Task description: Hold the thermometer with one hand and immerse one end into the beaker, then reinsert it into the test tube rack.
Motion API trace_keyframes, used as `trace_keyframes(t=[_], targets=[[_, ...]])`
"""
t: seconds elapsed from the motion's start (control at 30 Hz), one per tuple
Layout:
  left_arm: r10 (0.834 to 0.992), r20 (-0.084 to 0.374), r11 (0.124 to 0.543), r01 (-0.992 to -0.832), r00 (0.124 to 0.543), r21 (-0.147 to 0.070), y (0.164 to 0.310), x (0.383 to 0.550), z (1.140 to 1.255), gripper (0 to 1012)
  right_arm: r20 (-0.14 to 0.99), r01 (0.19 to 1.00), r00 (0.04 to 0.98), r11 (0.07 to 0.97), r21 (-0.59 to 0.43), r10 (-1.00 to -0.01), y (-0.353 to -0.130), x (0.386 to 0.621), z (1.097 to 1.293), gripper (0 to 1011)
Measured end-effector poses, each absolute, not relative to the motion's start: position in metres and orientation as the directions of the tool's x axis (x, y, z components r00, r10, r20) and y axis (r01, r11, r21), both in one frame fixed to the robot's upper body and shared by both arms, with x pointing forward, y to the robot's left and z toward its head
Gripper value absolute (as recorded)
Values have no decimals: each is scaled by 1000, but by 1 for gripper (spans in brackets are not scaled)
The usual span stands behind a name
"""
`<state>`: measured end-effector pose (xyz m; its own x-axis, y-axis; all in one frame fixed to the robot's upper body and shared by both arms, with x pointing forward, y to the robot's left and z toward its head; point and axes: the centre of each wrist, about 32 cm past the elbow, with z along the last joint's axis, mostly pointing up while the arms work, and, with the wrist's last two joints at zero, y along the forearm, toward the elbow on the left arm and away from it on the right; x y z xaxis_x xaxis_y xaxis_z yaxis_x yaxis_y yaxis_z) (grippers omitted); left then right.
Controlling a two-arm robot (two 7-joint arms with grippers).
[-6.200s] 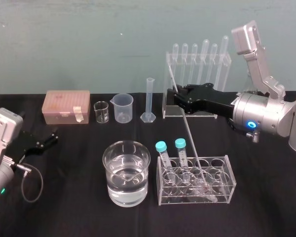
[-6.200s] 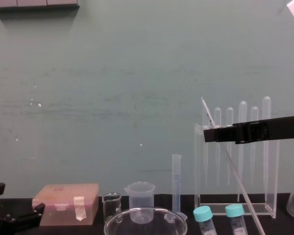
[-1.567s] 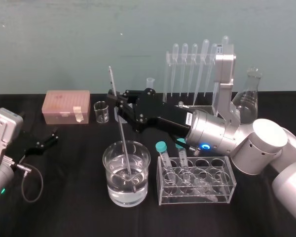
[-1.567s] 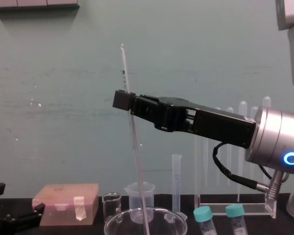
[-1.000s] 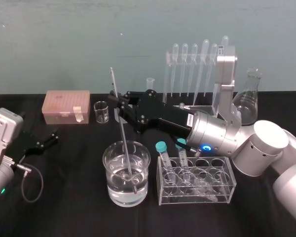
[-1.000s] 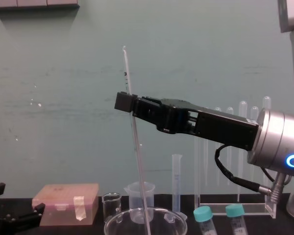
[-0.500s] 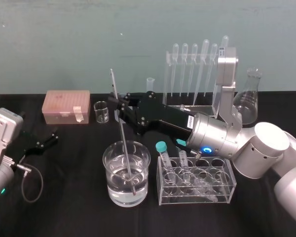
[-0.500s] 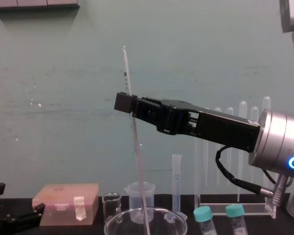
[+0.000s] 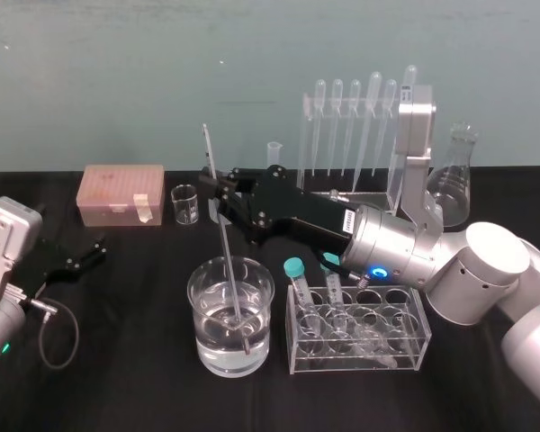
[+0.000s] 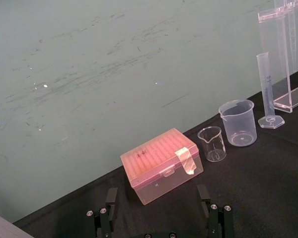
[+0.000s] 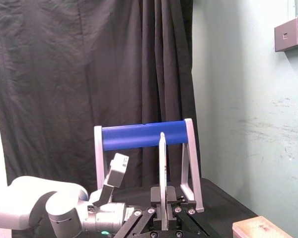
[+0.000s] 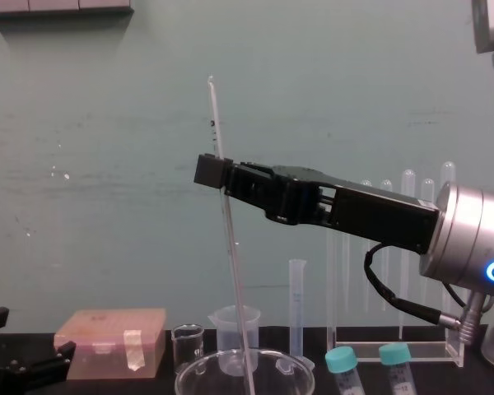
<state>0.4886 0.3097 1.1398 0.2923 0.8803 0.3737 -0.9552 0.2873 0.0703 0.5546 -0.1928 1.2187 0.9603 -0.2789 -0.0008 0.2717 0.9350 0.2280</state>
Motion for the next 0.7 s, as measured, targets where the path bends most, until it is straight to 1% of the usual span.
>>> trace_keyframes(t=[0.7], targets=[[880, 374, 287, -955, 292, 70, 310, 489, 1140, 1008, -3, 268, 962, 936, 229, -274, -193, 555, 1218, 58]])
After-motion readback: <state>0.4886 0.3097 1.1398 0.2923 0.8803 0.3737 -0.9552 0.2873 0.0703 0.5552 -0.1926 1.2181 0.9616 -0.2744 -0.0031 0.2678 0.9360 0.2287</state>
